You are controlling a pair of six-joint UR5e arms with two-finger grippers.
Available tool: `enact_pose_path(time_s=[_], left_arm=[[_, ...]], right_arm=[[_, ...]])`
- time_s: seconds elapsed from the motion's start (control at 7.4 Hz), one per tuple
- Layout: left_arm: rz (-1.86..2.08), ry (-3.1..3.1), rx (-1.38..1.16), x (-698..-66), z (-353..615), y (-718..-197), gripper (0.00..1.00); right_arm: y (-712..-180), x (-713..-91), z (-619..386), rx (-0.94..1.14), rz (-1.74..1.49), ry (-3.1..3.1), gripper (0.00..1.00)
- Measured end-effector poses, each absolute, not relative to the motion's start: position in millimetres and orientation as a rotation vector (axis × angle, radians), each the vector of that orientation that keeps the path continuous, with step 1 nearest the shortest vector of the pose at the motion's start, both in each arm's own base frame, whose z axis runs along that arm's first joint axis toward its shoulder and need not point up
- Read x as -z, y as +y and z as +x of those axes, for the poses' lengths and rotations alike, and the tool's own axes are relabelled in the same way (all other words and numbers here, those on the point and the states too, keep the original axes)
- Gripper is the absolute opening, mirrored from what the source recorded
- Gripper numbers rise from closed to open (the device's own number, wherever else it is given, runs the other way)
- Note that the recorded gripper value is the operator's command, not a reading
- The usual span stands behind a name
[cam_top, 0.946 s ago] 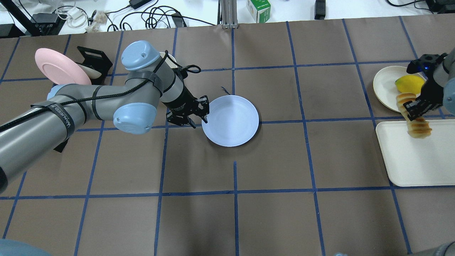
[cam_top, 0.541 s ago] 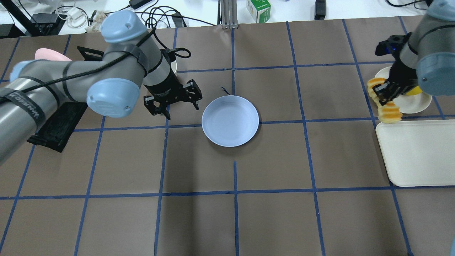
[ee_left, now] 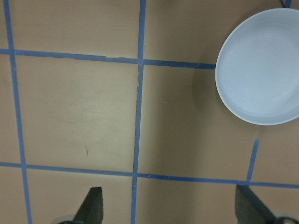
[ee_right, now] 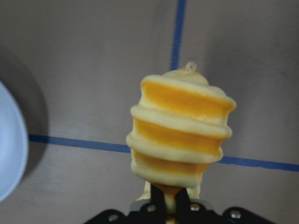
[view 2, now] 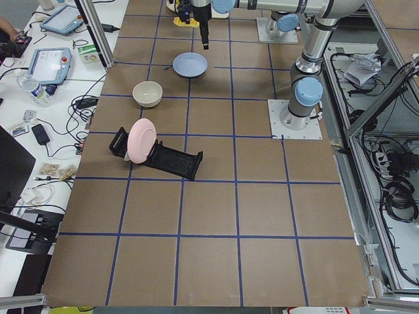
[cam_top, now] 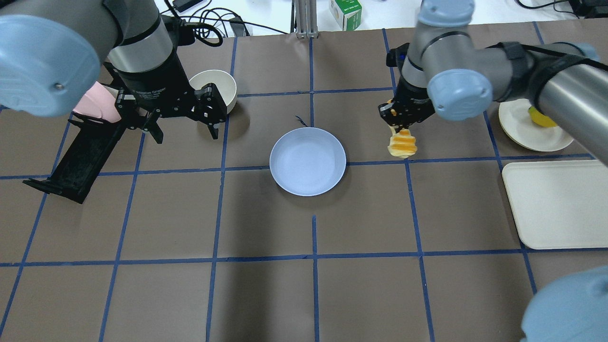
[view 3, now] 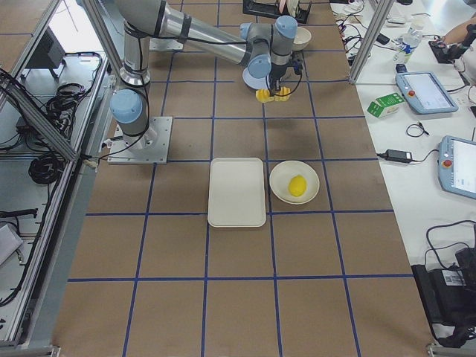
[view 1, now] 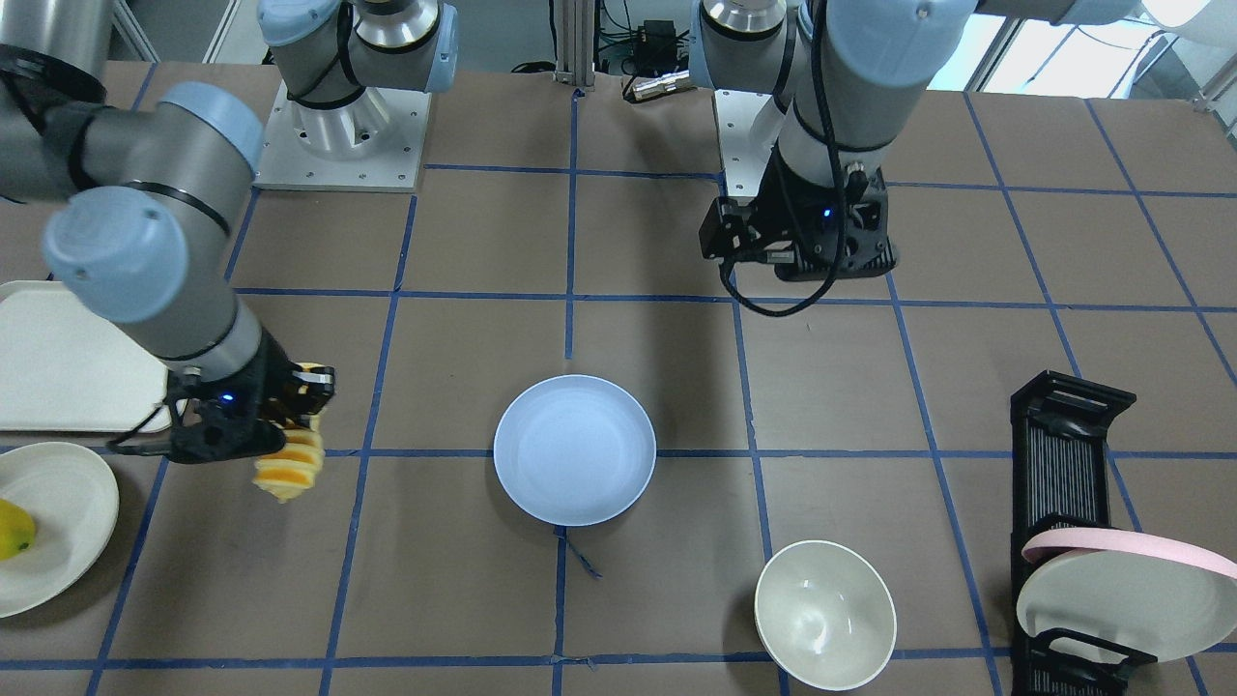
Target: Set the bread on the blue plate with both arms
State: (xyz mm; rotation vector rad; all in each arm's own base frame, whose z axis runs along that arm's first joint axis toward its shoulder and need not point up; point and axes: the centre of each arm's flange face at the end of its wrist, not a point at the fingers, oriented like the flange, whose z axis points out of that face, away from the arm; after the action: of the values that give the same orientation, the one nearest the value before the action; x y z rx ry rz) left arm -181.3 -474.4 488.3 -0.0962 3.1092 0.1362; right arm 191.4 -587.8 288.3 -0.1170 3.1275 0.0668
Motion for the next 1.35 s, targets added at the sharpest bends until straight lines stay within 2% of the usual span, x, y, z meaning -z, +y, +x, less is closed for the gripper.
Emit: enact_pose_path(time_s=[0.27,0.54,0.68,0.81,1.35], left_arm=[[-0.096,3.124,-0.017,-502.1,-182.0,-474.0,1.00],[-0.100,3.130,0.073,-502.3,-179.8,-484.0,1.00],[-0.106,3.134,0.097,-500.8,-178.5,-487.3,1.00],[-0.113,3.139,0.109,-500.6,-178.3,-487.4,1.00],[-0.109,3.149,0.084,-494.4,-178.8,-480.6,1.00]], right_arm=[[-578.5,-272.5,271.7,-0.072,-0.020,3.123,0.00],[-572.8,-257.4,321.2,-0.064,0.050,3.054,0.17],[-570.9,-247.6,332.8,-0.078,0.073,3.038,0.82],[-570.2,-238.2,339.8,-0.083,0.080,3.033,1.00],[-568.0,-226.6,353.3,-0.107,0.064,3.032,1.00]])
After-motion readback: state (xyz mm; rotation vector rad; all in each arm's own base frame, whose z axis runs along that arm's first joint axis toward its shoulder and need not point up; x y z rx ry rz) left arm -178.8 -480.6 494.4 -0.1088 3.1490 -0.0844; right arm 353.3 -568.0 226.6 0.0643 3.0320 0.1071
